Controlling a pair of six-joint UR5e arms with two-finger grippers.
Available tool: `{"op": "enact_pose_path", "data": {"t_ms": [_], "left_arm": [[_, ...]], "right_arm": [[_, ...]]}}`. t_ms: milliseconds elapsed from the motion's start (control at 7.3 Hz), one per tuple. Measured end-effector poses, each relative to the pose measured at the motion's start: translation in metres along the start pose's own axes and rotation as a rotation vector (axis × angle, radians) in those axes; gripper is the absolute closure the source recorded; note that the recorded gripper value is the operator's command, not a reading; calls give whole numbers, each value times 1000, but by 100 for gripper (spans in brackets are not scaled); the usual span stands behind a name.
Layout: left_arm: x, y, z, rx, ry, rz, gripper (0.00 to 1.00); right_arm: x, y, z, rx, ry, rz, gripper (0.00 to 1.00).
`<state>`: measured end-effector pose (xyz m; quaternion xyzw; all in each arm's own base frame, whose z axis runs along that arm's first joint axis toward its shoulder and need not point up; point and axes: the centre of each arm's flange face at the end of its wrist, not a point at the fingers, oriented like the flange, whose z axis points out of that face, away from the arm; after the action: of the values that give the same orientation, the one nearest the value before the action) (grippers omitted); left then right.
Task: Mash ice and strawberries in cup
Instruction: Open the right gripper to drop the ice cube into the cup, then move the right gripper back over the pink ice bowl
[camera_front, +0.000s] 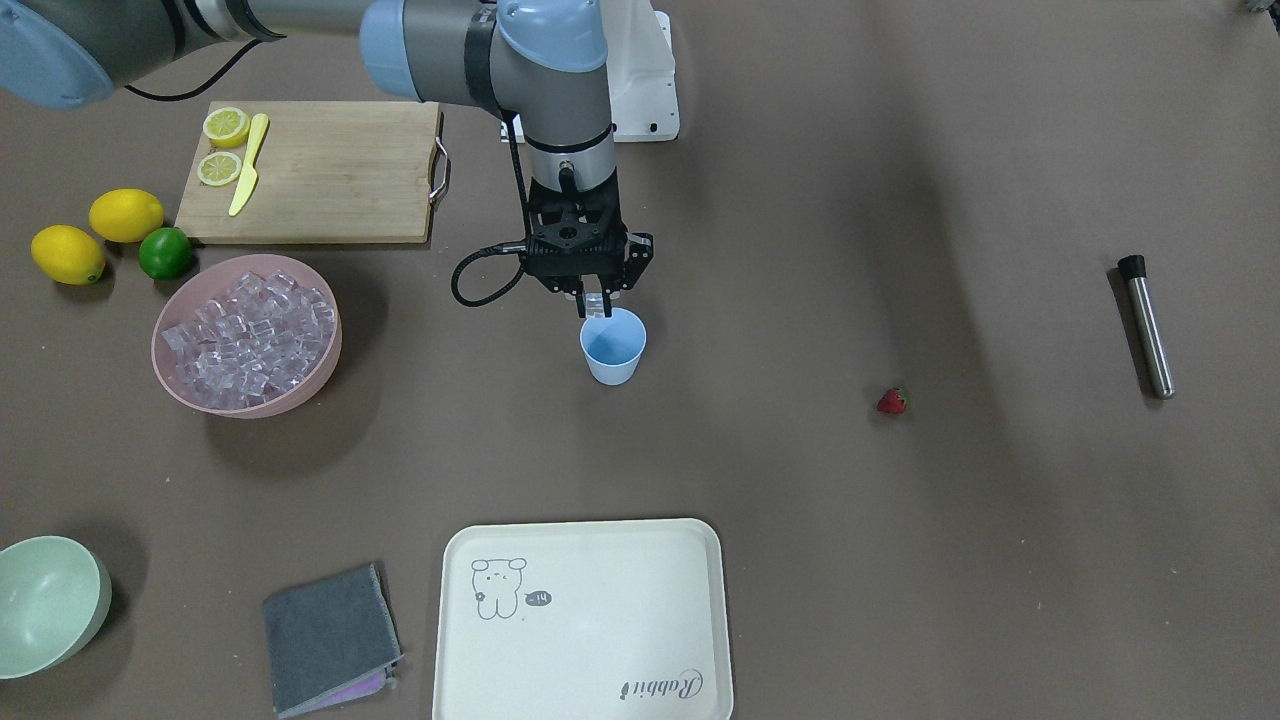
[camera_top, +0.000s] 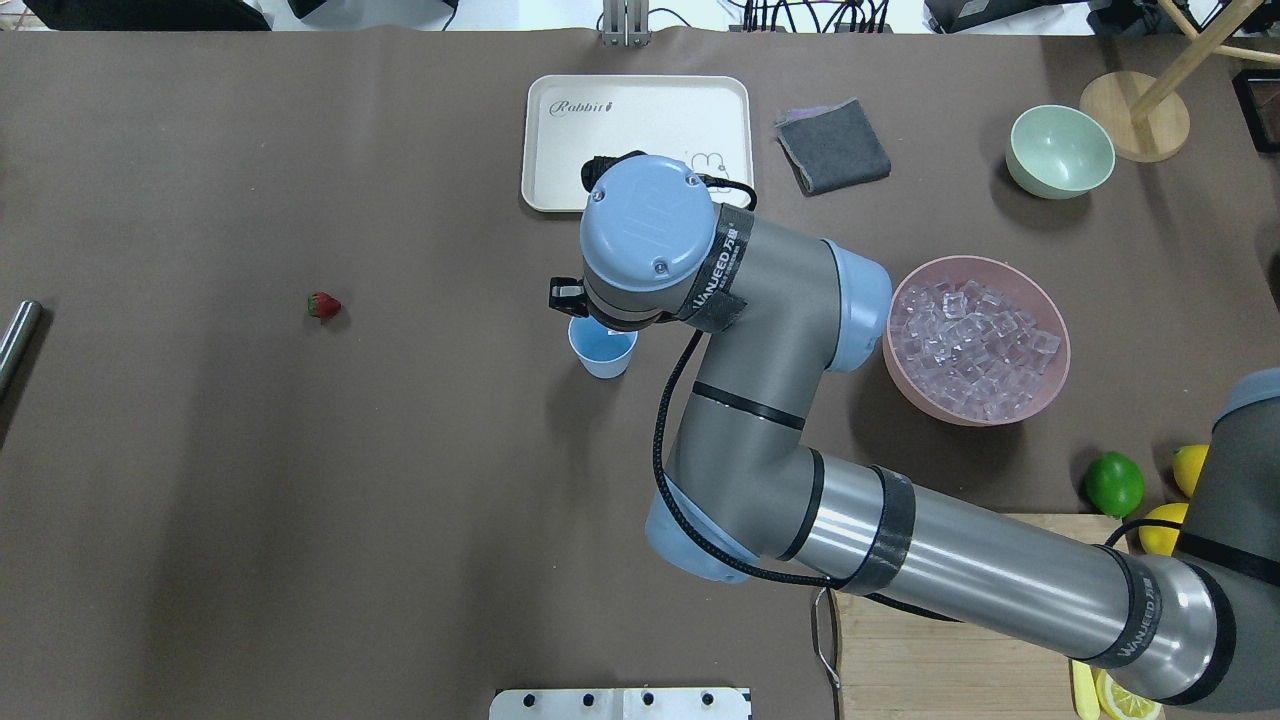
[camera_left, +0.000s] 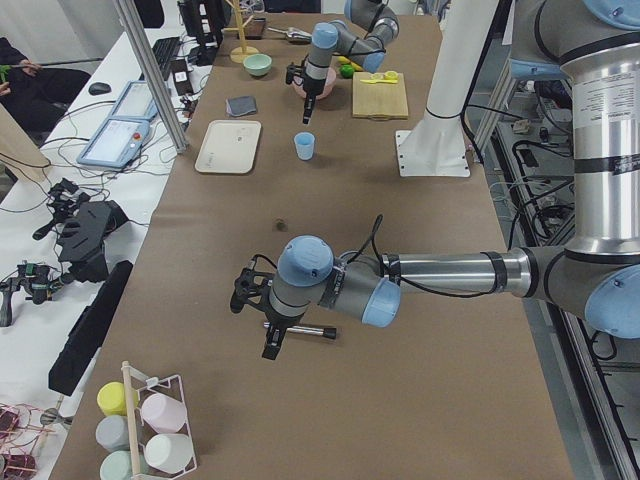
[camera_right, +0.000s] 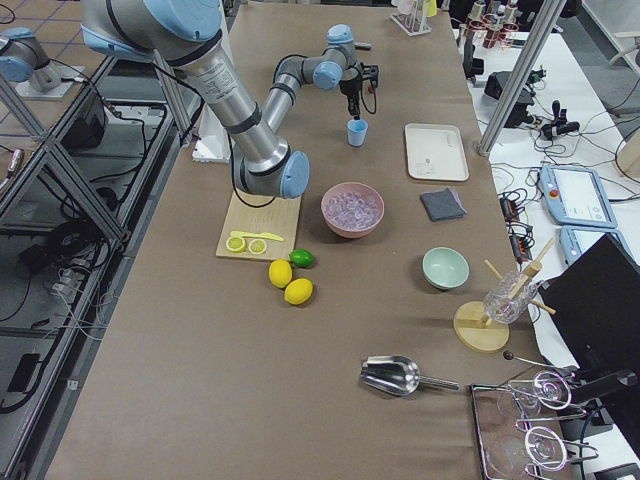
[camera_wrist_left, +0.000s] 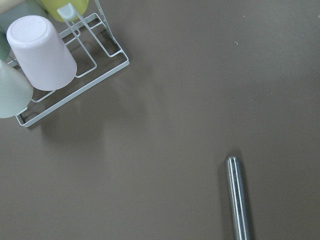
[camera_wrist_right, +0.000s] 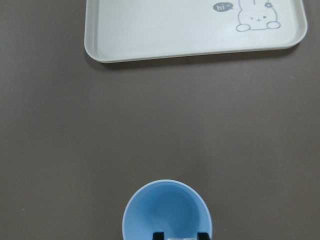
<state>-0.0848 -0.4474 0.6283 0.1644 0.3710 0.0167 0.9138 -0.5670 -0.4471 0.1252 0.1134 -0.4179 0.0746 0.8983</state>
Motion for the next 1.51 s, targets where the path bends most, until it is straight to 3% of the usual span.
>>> {"op": "enact_pose_path", "data": {"t_ms": [137, 274, 411, 685, 959, 1506], "left_arm": [[0, 0, 0, 0, 0, 0, 1], [0, 0, 0, 1, 1, 0, 1], [0, 0, 0, 0, 2, 0, 1], [0, 1, 0, -1, 2, 1, 1], [-1, 1, -1, 1, 1, 1, 1], [-2, 11, -1, 17, 1, 11, 1]], "right_arm": [[-4, 5, 19, 6, -28, -5, 66], [-6, 7, 30, 11, -54, -8, 31], [-6, 8, 34, 13, -67, -8, 1], [-1, -1, 23, 10, -50, -3, 1], [28, -15, -5, -21, -1, -33, 2], [218, -42, -40, -106, 54, -219, 2]]}}
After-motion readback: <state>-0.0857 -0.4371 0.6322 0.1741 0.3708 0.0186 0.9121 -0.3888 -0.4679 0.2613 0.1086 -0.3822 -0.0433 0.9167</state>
